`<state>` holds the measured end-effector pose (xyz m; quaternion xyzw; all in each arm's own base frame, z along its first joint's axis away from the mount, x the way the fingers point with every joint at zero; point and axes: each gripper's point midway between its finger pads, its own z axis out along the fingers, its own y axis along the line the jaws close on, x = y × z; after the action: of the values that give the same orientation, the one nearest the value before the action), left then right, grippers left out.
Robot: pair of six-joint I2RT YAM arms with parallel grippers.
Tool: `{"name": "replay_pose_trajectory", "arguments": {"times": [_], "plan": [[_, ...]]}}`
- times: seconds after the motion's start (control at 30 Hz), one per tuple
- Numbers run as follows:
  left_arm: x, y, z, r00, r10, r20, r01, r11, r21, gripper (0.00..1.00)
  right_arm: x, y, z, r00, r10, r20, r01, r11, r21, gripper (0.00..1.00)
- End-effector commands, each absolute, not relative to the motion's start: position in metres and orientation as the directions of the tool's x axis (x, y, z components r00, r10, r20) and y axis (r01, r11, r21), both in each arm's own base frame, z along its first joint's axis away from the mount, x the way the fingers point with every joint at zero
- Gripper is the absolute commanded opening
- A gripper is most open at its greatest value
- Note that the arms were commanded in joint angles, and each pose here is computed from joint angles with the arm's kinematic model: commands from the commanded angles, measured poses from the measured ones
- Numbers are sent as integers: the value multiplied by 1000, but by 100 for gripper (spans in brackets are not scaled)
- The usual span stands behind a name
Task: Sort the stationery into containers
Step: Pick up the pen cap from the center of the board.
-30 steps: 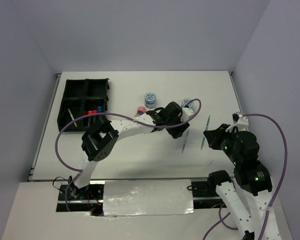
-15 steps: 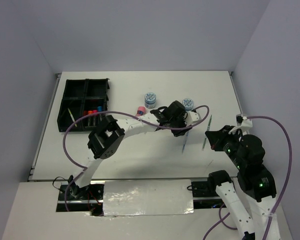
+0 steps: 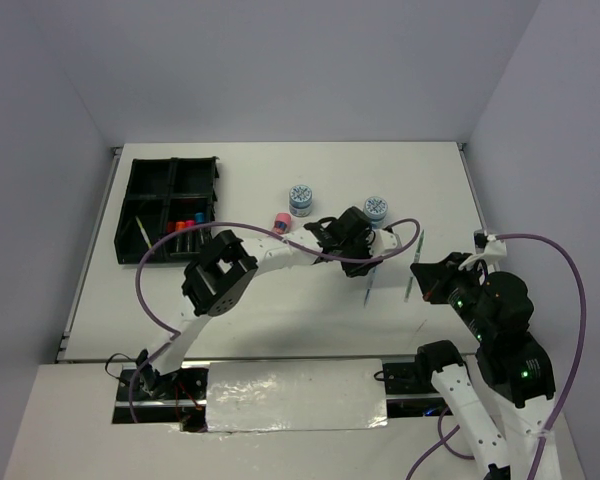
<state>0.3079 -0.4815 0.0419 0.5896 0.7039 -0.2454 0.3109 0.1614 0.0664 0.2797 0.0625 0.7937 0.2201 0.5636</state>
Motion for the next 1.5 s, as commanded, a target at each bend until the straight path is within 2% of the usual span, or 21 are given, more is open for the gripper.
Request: {"name": "replay_pose_trajectory", "arguments": {"times": [0.0, 0.2, 0.5, 0.6, 0.63, 0.73, 0.9, 1.13, 1.27, 1.33, 1.47], "plan": [[314, -491, 42, -75, 658, -749, 988, 153, 36, 42, 158, 66, 298, -303, 338, -891, -189, 895, 404, 0], [315, -492, 35, -85, 659, -747, 986, 164, 32, 28, 159, 68, 299, -300, 337, -892, -198, 893, 404, 0], [313, -489, 24, -97, 675, -732, 986, 163, 20, 22, 159, 68, 300, -299, 334, -894, -201, 894, 401, 0], [313, -486, 23, -95, 683, -724, 986, 165, 26, 17, 160, 68, 301, -295, 334, -895, -200, 895, 399, 0], [313, -484, 21, -97, 688, -719, 985, 168, 27, 10, 160, 68, 301, -294, 334, -896, -202, 894, 400, 0], [318, -479, 23, -115, 692, -713, 980, 197, 34, 1, 163, 67, 297, -297, 334, -895, -190, 898, 398, 0], [322, -466, 39, -166, 638, -752, 961, 274, 20, 0, 173, 61, 279, -335, 339, -879, -122, 910, 397, 0], [312, -447, 96, -173, 535, -827, 955, 297, -7, 0, 178, 62, 277, -336, 362, -870, -109, 902, 417, 0], [300, -432, 126, -171, 472, -865, 953, 303, -23, 0, 179, 76, 273, -360, 344, -867, -183, 885, 427, 0], [287, -418, 140, -165, 451, -877, 953, 300, -24, 0, 184, 84, 259, -412, 311, -856, -208, 883, 421, 0], [263, -395, 164, -160, 441, -883, 958, 287, -30, 0, 179, 120, 237, -533, 236, -812, -364, 803, 472, 0]]}}
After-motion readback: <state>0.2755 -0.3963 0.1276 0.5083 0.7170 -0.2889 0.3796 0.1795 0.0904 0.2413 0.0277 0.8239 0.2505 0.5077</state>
